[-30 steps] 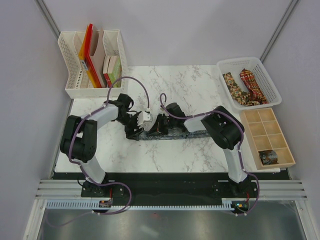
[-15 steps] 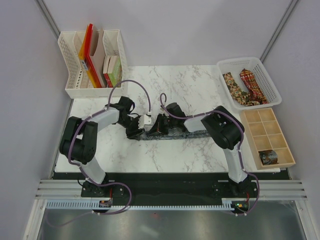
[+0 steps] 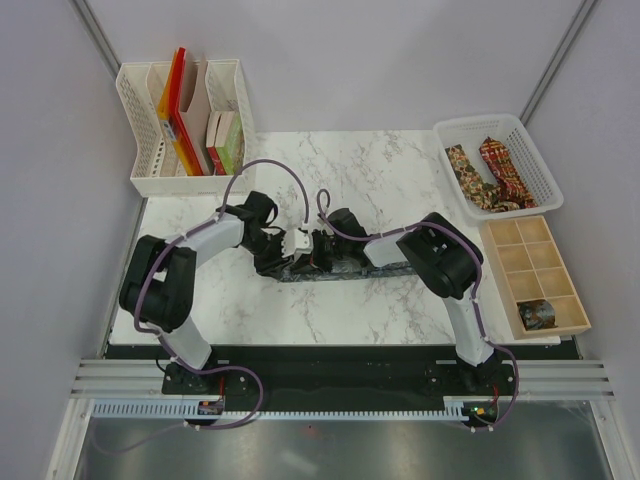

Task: Roll the ties
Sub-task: Roll the tie at the center of the board.

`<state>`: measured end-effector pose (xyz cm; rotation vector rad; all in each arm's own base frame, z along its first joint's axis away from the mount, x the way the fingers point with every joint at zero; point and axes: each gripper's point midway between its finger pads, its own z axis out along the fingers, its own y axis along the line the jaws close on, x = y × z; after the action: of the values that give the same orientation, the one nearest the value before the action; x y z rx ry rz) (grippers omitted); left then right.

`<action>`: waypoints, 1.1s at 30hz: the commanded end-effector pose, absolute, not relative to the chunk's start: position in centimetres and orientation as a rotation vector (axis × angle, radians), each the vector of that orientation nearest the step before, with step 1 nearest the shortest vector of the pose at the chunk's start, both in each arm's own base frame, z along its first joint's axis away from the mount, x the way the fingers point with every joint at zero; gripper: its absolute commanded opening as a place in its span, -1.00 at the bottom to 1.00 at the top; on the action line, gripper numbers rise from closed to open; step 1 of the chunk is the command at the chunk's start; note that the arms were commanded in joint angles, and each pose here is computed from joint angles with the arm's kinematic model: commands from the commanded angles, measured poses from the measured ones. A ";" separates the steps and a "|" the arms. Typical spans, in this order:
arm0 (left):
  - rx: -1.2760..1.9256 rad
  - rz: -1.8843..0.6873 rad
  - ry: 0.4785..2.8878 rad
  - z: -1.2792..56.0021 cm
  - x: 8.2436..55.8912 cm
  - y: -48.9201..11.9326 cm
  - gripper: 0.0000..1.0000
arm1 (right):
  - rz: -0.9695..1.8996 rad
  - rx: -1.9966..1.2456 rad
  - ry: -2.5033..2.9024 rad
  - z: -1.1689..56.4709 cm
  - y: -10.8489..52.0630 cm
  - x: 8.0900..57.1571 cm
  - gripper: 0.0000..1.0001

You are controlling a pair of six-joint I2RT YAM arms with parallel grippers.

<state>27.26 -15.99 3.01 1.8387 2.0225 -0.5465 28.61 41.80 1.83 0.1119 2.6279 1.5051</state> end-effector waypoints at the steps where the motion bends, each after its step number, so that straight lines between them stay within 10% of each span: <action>1: 1.837 -0.636 2.015 1.9 27.0 -18.6 -0.18 | 1.426 0.116 2.630 0.6 41.9 28.9 -0.86; 13: 1.814 -0.661 1.883 4.1 26.9 -19.4 0.29 | 1.390 0.154 2.657 -0.4 41.0 28.6 -1.00; 33: 1.863 -0.622 1.788 5.0 27.0 -17.5 0.04 | 1.342 0.122 2.673 -1.0 40.1 28.7 -1.00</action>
<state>27.39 -16.65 3.15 1.8589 1.8879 -0.5816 28.78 41.70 1.80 0.0913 2.6110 1.5019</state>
